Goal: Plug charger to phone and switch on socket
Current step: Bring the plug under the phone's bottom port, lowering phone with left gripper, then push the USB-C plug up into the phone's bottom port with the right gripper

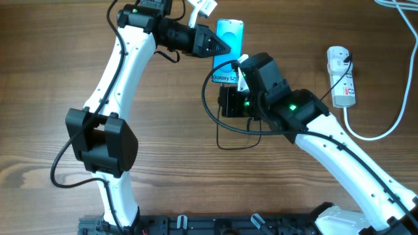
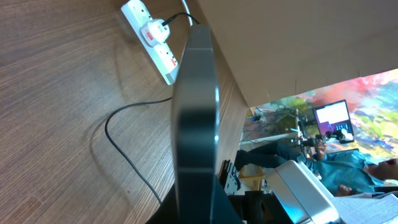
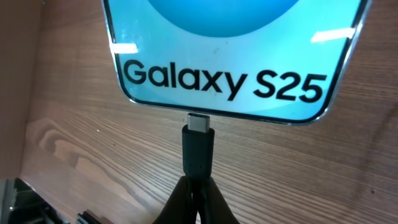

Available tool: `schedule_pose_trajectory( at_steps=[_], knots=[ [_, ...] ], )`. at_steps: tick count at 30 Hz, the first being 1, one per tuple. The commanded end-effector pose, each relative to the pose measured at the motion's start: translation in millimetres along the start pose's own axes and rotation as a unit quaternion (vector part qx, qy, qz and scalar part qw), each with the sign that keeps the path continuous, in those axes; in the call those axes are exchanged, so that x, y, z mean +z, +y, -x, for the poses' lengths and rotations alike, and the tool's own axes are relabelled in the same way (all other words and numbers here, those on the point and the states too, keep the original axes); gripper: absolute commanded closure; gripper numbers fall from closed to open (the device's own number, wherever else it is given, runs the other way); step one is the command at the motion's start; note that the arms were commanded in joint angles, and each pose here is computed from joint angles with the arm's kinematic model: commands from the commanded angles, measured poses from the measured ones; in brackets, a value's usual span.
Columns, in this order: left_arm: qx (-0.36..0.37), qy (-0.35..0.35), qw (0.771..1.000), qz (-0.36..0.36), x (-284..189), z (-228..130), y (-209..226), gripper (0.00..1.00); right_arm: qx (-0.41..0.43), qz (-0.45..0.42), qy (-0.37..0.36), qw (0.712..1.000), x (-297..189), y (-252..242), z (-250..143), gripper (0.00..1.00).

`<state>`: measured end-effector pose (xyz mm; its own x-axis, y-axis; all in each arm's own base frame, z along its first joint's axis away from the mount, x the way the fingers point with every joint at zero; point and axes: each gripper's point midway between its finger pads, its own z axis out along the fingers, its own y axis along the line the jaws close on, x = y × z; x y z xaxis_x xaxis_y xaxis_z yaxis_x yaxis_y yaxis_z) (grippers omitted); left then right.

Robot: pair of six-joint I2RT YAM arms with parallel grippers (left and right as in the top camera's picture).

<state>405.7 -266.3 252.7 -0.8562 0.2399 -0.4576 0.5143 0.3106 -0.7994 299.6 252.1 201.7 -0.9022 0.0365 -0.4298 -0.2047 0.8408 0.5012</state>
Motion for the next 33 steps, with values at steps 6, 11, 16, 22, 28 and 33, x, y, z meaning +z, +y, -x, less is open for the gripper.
schedule_pose_trajectory(
  at_steps=[6, 11, 16, 22, 28, 33],
  knots=[
    [0.029, -0.008, 0.999, -0.012, -7.8, 3.2, -22.2, 0.96, -0.018, -0.017, -0.005, 1.0, -0.5, -4.4, 2.8, 0.96],
    [0.024, -0.006, 1.0, -0.012, -7.7, 2.1, -22.2, 0.96, -0.018, -0.018, -0.004, 1.0, 2.5, -5.1, 3.2, 0.96],
    [0.019, -0.004, 1.0, -0.012, -7.7, 0.5, -22.2, 0.96, -0.018, -0.019, -0.007, 1.0, 2.5, -5.1, 4.3, 0.96],
    [0.017, -0.003, 1.0, -0.012, -7.7, 0.0, -22.2, 0.96, -0.019, -0.017, -0.013, 1.0, 2.5, -4.0, 7.0, 0.96],
    [0.014, -0.001, 1.0, 0.014, -7.7, -1.3, -13.3, 0.96, -0.019, -0.014, -0.017, 1.0, 2.5, -2.5, 9.0, 0.96],
    [0.011, -0.001, 1.0, 0.013, -7.7, -1.4, -13.4, 0.96, -0.02, -0.014, -0.018, 1.0, 2.5, -2.3, 9.7, 0.96]
  ],
)
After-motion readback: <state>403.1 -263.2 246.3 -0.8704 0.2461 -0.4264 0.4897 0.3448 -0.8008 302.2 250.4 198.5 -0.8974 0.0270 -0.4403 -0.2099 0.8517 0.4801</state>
